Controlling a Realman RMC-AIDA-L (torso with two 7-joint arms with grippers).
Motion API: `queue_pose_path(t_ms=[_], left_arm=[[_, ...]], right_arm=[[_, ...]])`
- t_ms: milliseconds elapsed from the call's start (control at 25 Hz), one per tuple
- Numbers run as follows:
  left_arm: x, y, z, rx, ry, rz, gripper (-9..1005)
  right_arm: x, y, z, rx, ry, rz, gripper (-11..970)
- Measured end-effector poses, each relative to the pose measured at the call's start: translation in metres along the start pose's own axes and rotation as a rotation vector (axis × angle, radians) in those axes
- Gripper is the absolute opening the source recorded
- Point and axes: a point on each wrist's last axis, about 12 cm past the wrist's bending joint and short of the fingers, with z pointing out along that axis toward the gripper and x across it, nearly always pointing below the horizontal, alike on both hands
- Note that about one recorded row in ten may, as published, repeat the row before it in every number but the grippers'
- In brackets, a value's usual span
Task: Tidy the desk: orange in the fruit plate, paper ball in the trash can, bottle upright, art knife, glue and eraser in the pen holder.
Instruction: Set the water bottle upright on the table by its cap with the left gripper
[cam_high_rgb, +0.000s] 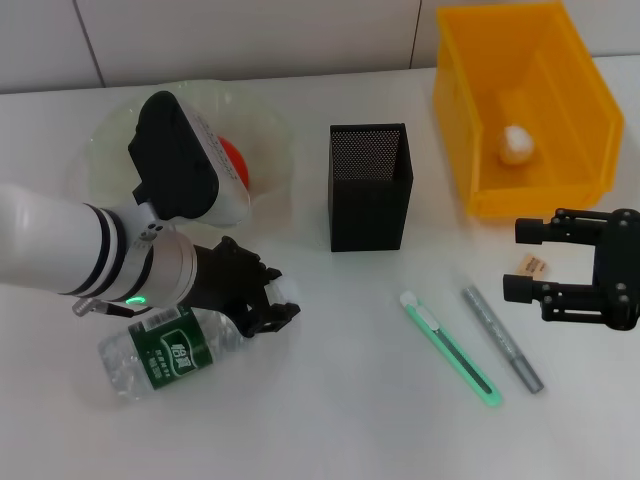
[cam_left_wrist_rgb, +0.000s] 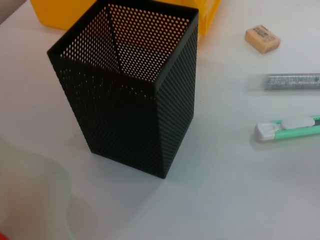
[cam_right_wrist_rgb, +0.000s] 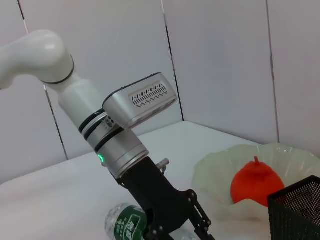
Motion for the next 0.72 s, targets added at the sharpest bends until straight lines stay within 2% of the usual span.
queue_pose_path(t_ms=[400,720], left_arm=[[-0.005,-0.001,-0.004,-0.009,-0.018,0.016,440],[-0.009,-0.006,-0.021,-0.049,-0.08,0.031,440]], right_arm=[[0.002,-0.001,-0.004,0.017,-0.012,0.013,709],[0.002,-0.001,-0.005,0.022,-0.015,0.016,709]])
